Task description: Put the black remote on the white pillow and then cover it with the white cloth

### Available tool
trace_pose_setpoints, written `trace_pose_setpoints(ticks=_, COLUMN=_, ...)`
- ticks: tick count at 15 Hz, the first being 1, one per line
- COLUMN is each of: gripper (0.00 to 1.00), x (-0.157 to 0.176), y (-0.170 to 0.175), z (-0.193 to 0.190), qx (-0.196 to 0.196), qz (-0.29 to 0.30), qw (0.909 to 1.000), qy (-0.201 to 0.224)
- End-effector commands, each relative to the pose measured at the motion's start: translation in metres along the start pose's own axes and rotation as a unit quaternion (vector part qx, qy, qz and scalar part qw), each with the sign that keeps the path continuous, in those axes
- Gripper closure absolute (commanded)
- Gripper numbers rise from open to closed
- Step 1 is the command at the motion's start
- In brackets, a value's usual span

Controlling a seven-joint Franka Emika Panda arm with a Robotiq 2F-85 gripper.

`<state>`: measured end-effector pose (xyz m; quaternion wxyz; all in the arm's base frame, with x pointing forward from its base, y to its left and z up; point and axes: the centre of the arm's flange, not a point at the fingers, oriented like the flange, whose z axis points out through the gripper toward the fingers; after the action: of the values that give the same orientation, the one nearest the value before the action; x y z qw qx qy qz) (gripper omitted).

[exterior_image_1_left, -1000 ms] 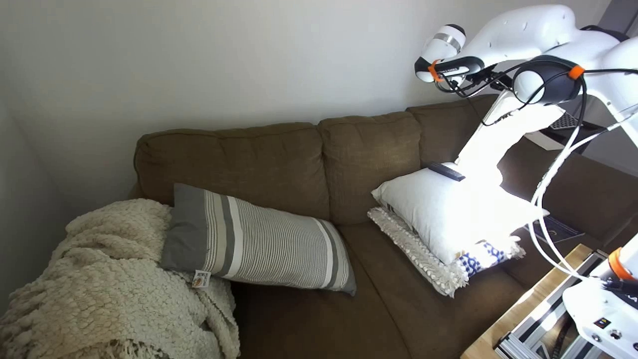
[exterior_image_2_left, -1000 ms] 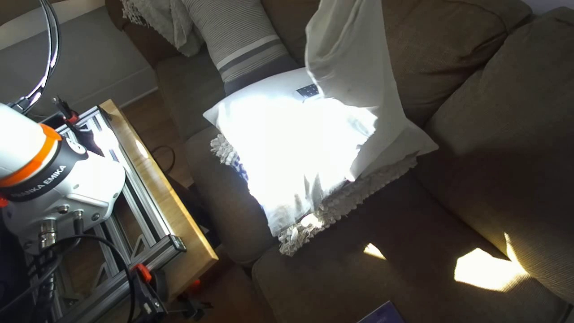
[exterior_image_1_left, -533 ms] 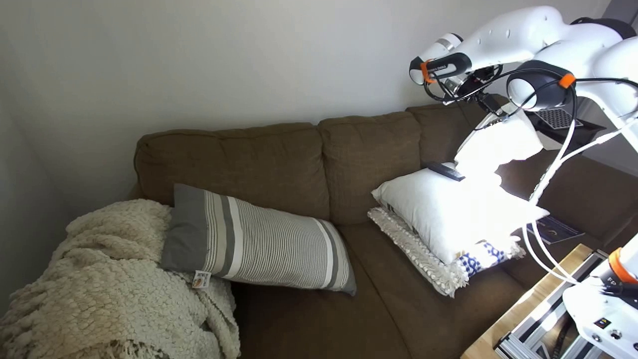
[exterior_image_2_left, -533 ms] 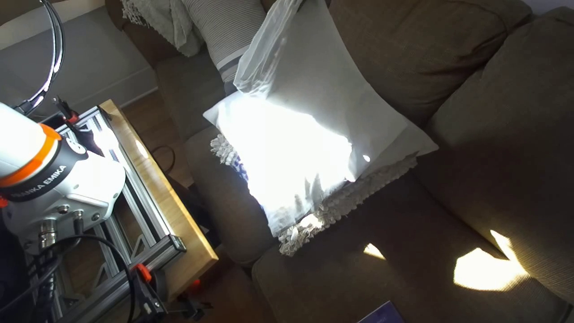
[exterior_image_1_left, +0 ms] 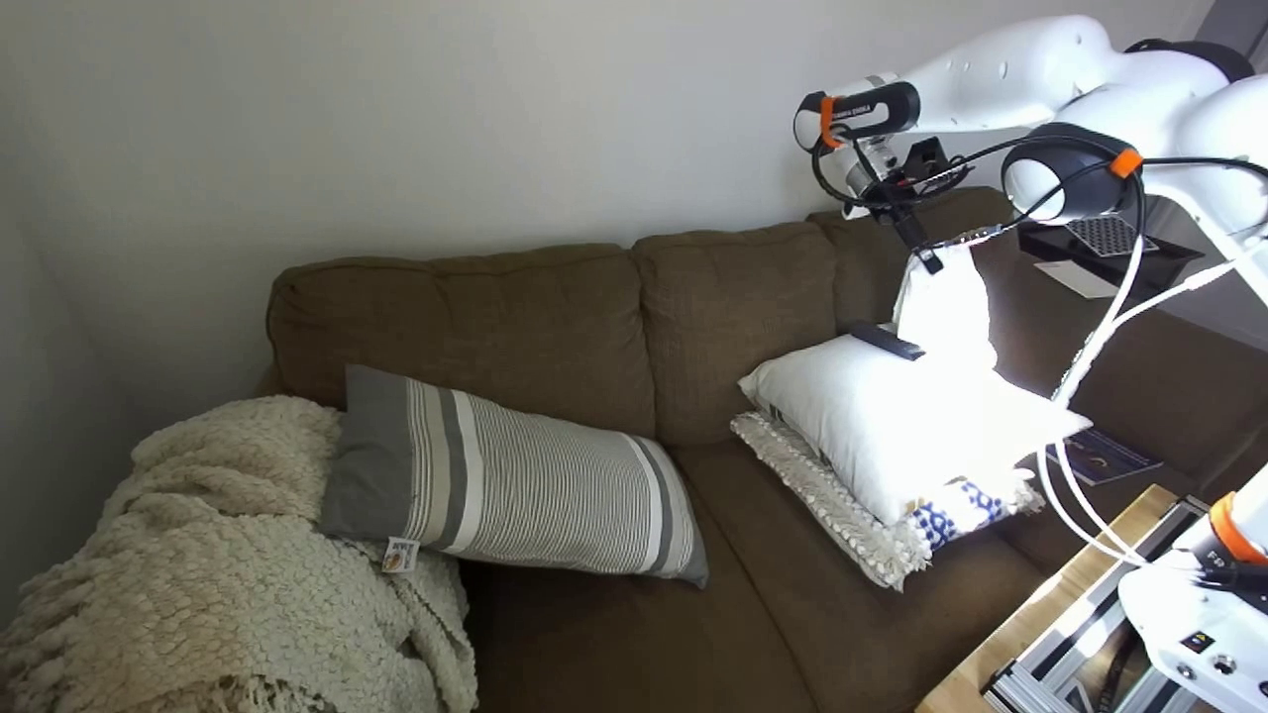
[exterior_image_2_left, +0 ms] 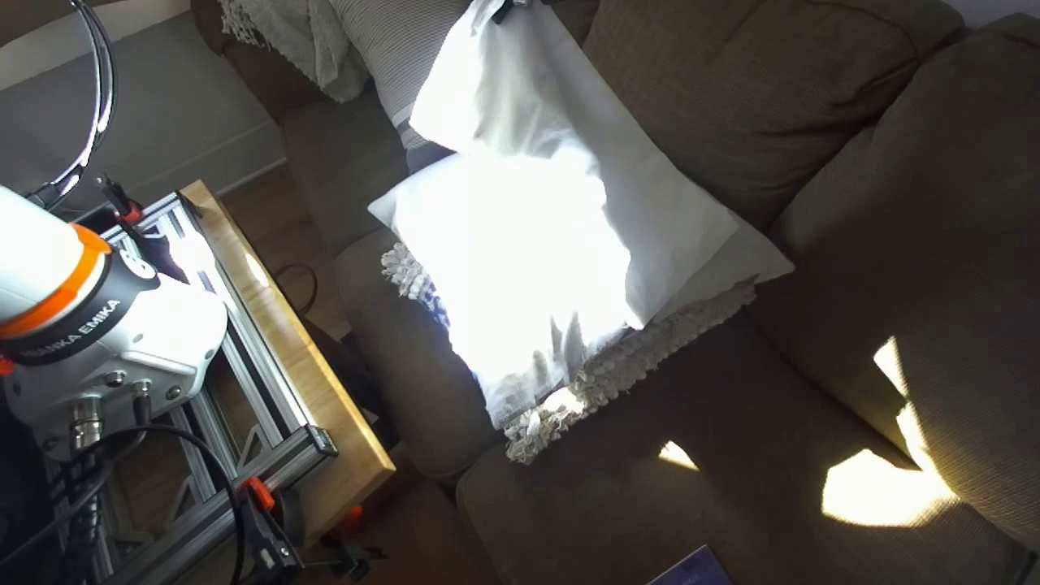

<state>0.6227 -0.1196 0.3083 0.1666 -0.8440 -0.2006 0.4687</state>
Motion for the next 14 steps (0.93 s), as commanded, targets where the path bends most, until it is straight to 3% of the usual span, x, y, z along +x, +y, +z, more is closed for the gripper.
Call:
trace_pose_setpoints(ticks=1, gripper=0.99, x=0.039, y=-0.016, z=-0.037, qx=0.059, qz=0.012, qw=0.9969, qy=0.050)
trace_pose_setpoints(ticks=4, gripper=0.99, x=0.061, y=-0.024, z=-0.040, qx=0.083, qz=0.029, qw=0.9917, qy=0.094)
trace_pose_setpoints(ticks=6, gripper=0.99, x=0.072, y=-0.023, z=-0.048, qx=0.074, qz=0.044, qw=0.9890, qy=0.121)
trace_pose_setpoints(ticks=10, gripper=0.99, x=0.079, y=-0.014, z=-0.067, qx=0.082, qz=0.077, qw=0.9757, qy=0.188)
trace_pose_setpoints(ticks=13, gripper=0.99, x=0.087, y=-0.010, z=-0.065, qx=0.077, qz=0.092, qw=0.9727, qy=0.199)
trace_pose_setpoints(ticks=14, gripper=0.70, x=0.092, y=-0.010, z=-0.064, qx=0.068, qz=0.098, qw=0.9729, qy=0.198)
